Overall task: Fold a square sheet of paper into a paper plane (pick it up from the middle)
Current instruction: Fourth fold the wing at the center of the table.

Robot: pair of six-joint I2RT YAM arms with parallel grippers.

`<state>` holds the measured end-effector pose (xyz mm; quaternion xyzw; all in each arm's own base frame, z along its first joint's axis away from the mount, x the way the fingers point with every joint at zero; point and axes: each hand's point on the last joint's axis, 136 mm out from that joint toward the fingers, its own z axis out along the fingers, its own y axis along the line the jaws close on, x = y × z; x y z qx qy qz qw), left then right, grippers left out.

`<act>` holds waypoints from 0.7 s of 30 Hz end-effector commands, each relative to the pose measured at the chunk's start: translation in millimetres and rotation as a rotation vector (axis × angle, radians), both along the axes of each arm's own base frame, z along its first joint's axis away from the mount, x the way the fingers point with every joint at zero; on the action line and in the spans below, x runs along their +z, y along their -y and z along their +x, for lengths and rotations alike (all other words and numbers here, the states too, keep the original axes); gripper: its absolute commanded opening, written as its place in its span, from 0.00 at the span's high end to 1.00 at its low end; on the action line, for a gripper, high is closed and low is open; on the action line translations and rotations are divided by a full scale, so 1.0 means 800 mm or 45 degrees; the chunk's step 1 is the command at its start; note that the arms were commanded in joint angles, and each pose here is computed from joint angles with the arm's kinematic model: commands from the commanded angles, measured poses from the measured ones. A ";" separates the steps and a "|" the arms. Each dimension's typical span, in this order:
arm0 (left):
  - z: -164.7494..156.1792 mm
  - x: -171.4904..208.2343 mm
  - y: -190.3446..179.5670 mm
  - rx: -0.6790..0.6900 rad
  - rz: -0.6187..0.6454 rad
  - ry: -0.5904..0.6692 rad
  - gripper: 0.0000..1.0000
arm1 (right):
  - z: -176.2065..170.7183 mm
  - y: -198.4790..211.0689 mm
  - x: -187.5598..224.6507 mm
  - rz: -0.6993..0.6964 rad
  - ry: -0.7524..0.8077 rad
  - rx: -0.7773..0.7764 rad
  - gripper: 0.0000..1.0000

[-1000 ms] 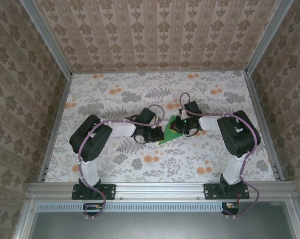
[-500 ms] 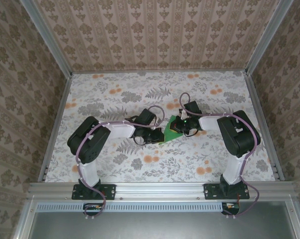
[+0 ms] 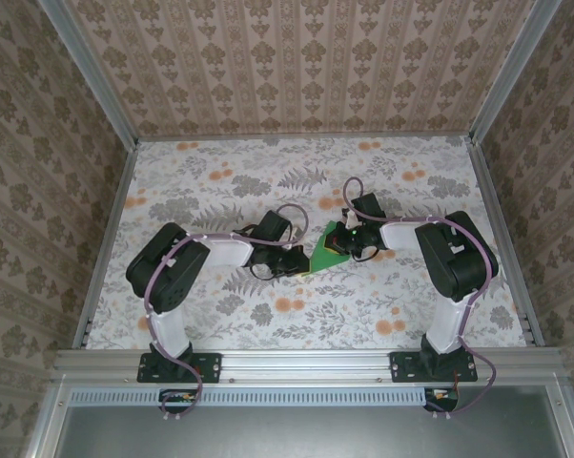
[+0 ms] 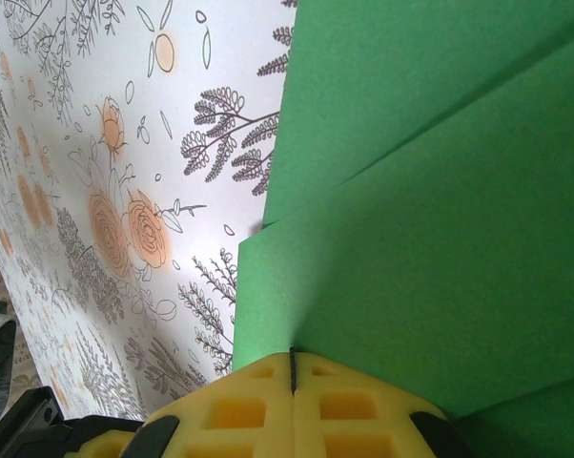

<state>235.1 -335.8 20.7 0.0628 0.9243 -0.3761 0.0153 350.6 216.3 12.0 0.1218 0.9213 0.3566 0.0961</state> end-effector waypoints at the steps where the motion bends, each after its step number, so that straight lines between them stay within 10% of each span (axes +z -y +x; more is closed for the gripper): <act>1: -0.006 -0.002 -0.017 0.021 0.039 -0.030 0.92 | -0.043 0.038 -0.067 -0.218 -0.220 -0.039 1.00; 21: -0.014 -0.018 -0.026 0.012 0.120 -0.050 0.92 | -0.045 0.040 -0.070 -0.227 -0.235 -0.042 1.00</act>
